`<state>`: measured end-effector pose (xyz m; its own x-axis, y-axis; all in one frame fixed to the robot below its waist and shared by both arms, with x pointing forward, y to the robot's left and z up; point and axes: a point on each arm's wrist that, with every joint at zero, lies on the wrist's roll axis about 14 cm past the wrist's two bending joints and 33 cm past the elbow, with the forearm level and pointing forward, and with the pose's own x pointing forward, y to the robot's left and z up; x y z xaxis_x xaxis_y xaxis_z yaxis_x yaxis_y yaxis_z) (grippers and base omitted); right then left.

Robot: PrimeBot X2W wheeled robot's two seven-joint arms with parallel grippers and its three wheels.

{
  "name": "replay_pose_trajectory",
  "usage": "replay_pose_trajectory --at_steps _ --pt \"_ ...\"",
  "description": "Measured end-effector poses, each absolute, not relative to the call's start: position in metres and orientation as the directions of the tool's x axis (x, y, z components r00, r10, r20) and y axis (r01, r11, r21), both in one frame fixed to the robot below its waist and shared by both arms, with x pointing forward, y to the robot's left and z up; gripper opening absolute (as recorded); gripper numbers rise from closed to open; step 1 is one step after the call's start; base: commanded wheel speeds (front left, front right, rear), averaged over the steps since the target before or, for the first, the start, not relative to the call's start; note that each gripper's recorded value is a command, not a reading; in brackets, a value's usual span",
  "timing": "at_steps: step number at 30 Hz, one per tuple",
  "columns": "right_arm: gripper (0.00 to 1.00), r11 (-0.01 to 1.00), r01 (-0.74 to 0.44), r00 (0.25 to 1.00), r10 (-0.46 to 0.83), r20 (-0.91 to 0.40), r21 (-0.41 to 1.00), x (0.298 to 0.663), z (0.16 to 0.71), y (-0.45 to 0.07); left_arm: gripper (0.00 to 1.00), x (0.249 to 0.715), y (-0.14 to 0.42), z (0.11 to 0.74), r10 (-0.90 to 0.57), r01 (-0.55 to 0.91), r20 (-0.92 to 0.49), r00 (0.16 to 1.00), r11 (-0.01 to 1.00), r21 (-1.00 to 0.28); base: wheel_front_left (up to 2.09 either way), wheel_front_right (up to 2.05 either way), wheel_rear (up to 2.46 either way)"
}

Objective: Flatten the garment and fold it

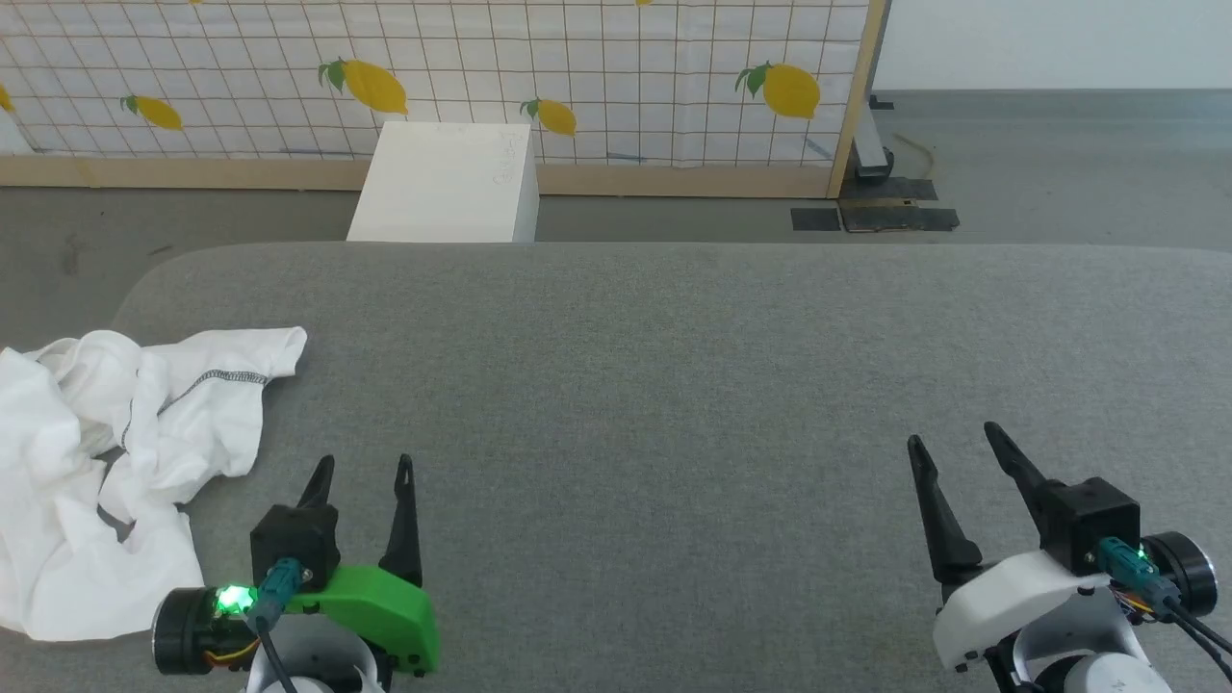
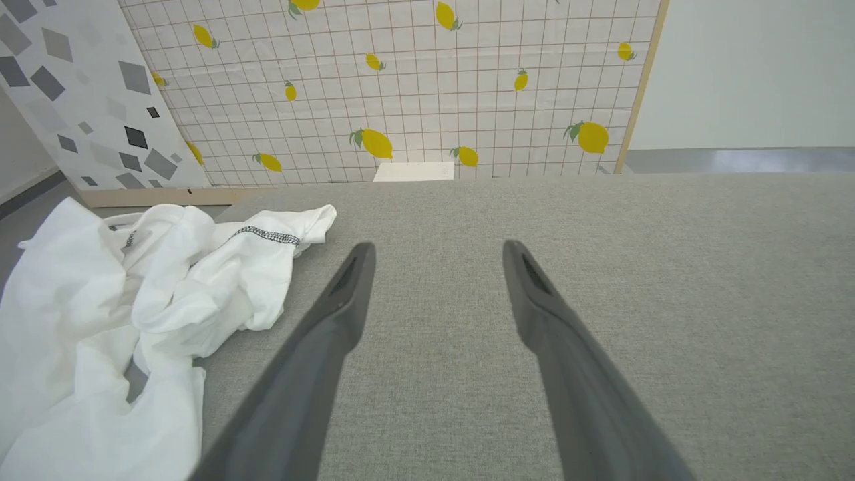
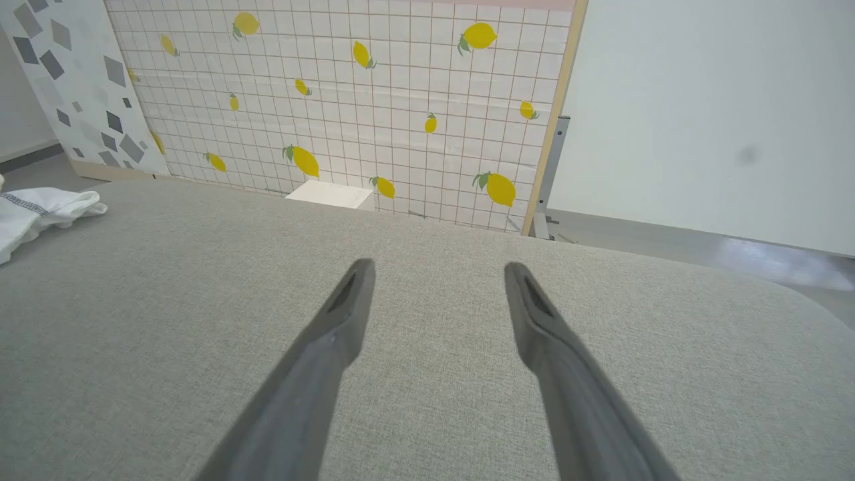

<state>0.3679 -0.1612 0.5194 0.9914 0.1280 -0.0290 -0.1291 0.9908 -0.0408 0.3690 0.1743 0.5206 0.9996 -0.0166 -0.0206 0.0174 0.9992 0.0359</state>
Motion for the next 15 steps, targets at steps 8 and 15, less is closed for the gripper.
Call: replay_pose_trajectory --at_steps 8,15 --pt "1.0 0.989 -0.141 0.99 0.141 -0.021 -0.038 0.37 0.519 -0.157 1.0 0.366 0.176 0.517 -0.007 0.008 -0.024 1.0 1.0 0.03 0.0 0.0 0.0" --pt "1.0 0.985 -0.173 0.985 0.172 -0.014 -0.031 0.375 0.519 -0.146 1.0 0.361 0.183 0.515 0.022 -0.021 -0.02 1.0 1.0 0.022 0.0 0.0 0.0"
